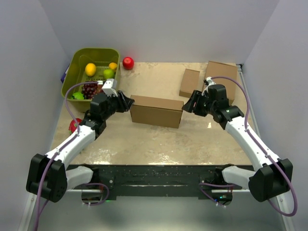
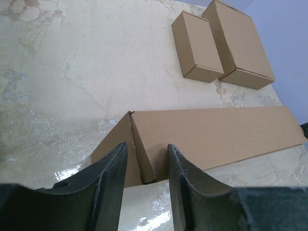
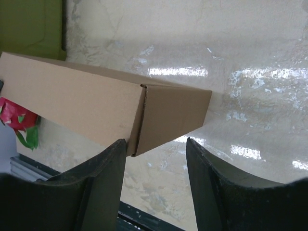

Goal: Fold the paper box

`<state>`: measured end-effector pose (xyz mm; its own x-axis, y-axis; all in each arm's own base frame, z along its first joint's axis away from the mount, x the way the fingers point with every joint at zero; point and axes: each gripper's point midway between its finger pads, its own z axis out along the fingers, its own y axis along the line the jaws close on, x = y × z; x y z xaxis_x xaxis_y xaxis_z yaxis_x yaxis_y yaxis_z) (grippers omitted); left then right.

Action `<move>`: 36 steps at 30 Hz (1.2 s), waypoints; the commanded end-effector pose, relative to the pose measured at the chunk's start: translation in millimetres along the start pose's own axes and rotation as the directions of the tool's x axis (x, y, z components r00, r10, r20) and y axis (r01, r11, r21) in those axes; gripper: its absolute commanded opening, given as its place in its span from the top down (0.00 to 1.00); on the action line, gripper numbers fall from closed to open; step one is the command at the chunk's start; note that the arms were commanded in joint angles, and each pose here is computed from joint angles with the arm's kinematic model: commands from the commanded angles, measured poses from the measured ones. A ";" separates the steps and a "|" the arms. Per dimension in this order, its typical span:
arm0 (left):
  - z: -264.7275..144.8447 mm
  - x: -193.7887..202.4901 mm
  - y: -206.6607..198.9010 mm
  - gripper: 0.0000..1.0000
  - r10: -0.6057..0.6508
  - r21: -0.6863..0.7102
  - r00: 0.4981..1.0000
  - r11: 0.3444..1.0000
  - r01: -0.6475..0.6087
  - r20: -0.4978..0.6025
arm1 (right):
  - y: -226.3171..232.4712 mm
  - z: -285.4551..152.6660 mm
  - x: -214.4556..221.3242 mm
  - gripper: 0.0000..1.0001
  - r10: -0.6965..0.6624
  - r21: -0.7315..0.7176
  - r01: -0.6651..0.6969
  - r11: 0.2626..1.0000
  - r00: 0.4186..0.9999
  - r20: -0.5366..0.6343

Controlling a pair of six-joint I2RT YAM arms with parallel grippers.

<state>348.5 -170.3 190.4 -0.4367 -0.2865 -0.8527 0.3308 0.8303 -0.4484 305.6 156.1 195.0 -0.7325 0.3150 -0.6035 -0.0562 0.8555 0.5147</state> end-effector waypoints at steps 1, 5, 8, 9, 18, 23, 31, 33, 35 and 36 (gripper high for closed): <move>-7.1 62.1 34.5 0.57 0.002 -0.109 0.976 0.994 -0.026 -0.218 | -9.1 8.6 15.0 0.46 -0.007 0.008 0.008 1.000 0.999 -0.043; -7.4 63.5 35.2 0.58 0.004 -0.110 0.975 0.994 -0.029 -0.221 | -18.7 15.1 19.5 0.48 -0.018 0.042 0.021 0.999 0.998 -0.057; -8.2 64.8 35.3 0.58 0.003 -0.110 0.974 0.994 -0.028 -0.225 | -30.6 15.7 21.2 0.52 -0.037 0.103 0.045 0.994 0.996 -0.078; -8.4 65.1 35.5 0.58 0.002 -0.111 0.974 0.993 -0.028 -0.227 | -38.6 14.4 24.3 0.55 -0.039 0.144 0.052 0.988 0.995 -0.092; -11.7 69.5 38.1 0.58 0.010 -0.117 0.972 0.992 -0.038 -0.236 | -87.8 10.9 70.2 0.66 -0.046 0.318 0.148 0.937 0.951 -0.306; -11.7 76.3 40.6 0.58 0.010 -0.114 0.971 0.993 -0.038 -0.237 | -109.8 12.7 93.9 0.68 -0.019 0.375 0.172 0.911 0.925 -0.379; -0.4 29.9 7.2 0.39 0.012 -0.007 0.986 1.000 -0.014 -0.163 | -103.7 15.7 85.4 0.74 -0.014 0.370 0.152 0.916 0.937 -0.350; -0.1 11.1 -2.0 0.37 0.018 0.018 0.991 1.000 -0.016 -0.130 | -103.9 15.4 84.9 0.74 -0.014 0.371 0.152 0.916 0.937 -0.350; -1.8 -2.3 -8.5 0.34 0.013 0.034 0.995 0.999 -0.010 -0.098 | -103.5 15.7 84.0 0.74 -0.017 0.369 0.153 0.917 0.937 -0.348; -2.3 -8.7 -12.6 0.34 0.013 0.045 0.996 0.999 -0.009 -0.084 | -102.6 16.0 84.2 0.74 -0.019 0.365 0.155 0.918 0.937 -0.349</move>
<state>350.9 -172.6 191.8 -0.4766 -0.2578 -0.8405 0.3407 0.8272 -0.4469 315.1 163.7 179.1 -0.7655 0.2484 -0.5935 -0.0880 0.8733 0.4791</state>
